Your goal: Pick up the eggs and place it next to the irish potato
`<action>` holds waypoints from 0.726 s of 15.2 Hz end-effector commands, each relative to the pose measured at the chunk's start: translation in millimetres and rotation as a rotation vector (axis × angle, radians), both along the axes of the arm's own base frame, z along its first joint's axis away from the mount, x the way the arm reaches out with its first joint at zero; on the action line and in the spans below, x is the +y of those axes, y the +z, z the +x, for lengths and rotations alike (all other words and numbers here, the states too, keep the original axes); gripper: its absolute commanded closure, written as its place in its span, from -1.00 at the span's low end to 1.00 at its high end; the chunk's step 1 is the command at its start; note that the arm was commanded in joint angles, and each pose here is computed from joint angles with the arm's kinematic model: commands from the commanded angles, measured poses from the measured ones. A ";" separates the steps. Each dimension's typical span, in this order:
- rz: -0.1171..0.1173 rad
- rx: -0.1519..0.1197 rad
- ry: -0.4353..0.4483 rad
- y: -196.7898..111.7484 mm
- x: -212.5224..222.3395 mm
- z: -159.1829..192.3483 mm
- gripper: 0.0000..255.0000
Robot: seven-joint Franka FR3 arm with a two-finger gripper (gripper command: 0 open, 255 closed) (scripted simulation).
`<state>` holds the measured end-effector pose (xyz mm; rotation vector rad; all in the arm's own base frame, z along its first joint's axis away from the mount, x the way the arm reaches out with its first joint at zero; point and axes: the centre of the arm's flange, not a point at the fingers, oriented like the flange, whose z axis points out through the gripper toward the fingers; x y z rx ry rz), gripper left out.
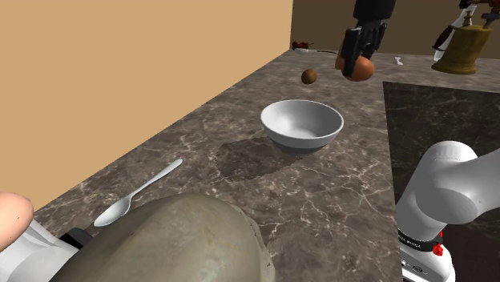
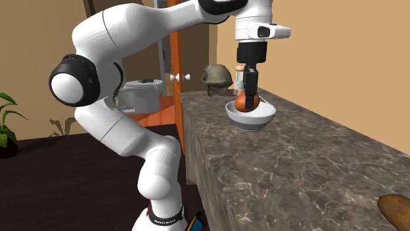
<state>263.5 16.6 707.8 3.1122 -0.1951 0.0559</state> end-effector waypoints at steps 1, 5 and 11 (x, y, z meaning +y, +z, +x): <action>-0.001 -0.001 0.000 0.4 -14.3 23.5 1.00; -0.001 -0.001 0.000 0.4 -41.1 69.0 1.00; -0.001 -0.001 0.000 0.5 -81.2 137.3 1.00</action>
